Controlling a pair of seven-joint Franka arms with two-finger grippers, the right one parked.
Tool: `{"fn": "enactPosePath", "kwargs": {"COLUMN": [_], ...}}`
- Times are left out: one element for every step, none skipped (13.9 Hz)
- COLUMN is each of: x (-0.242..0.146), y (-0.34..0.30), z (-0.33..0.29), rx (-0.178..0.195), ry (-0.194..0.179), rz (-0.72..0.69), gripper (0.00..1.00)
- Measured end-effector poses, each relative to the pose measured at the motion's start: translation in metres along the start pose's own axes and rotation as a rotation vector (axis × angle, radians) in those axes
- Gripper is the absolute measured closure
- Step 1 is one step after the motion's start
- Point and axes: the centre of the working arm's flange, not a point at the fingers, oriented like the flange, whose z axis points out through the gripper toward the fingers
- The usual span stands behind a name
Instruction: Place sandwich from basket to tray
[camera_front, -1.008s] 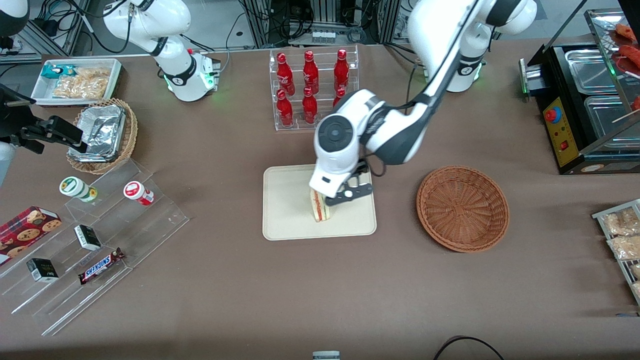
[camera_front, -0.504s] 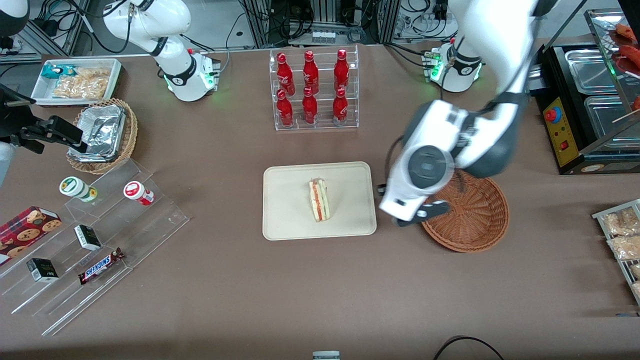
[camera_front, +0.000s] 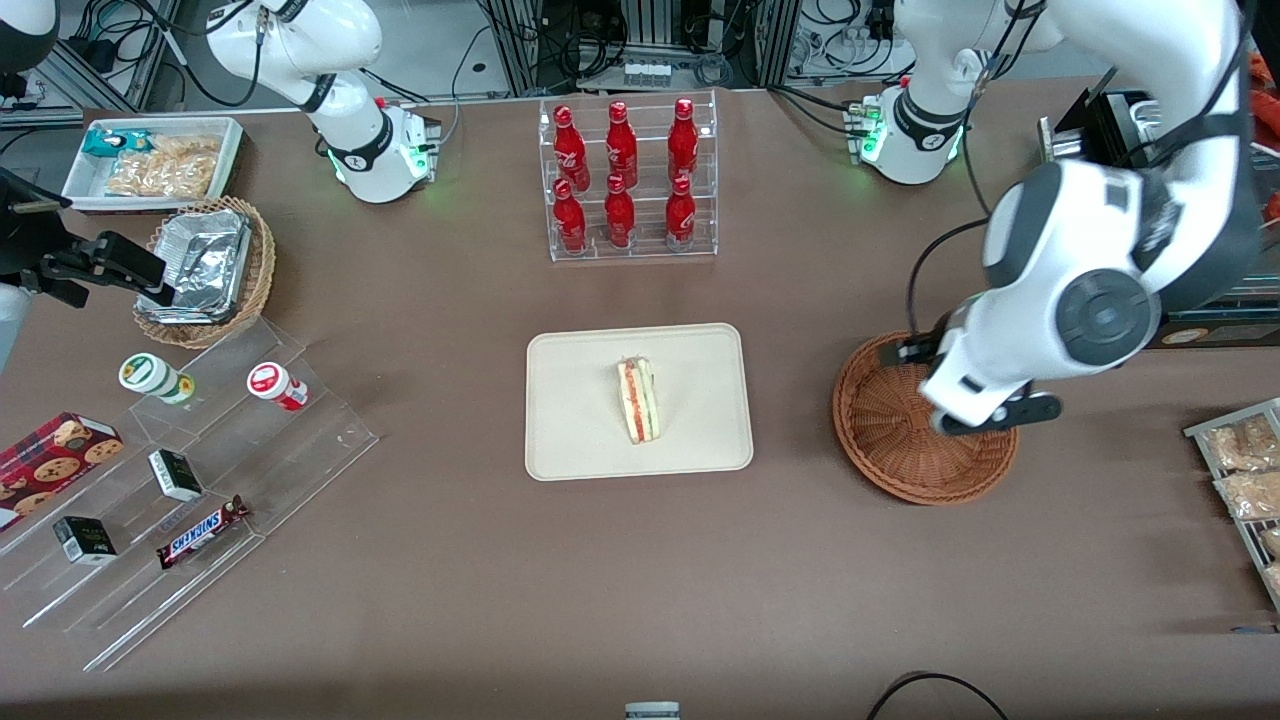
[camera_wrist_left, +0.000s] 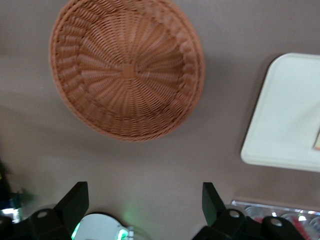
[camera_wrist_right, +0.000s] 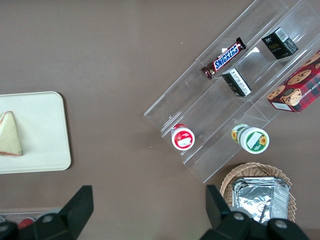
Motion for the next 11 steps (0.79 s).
{"fn": "enactPosePath", "kwargs": {"x": [-0.008,-0.017,-0.025,-0.033,-0.041,-0.048,-0.053,-0.059,-0.064,-0.069,-0.073], "y": [-0.020,-0.039,-0.058,-0.073,-0.086,-0.096,-0.106,-0.115,-0.123,-0.128,-0.130], "z": [-0.006,-0.014,-0.024,-0.034,-0.043,-0.051,-0.058,-0.064,-0.070,-0.075,-0.080], "rx": [-0.007,-0.014,-0.024,-0.032,-0.037,-0.041,-0.042,-0.033,-0.018,-0.006,0.001], "ry": [-0.008,-0.016,-0.014,-0.006,0.001,0.009,0.023,0.033,0.041,0.052,0.064], "rz": [0.029,0.057,0.078,0.094,0.107,0.119,0.127,0.134,0.135,0.135,0.132], "gripper": [0.00,0.00,0.00,0.00,0.00,0.00,0.00,0.00,0.00,0.00,0.00]}}
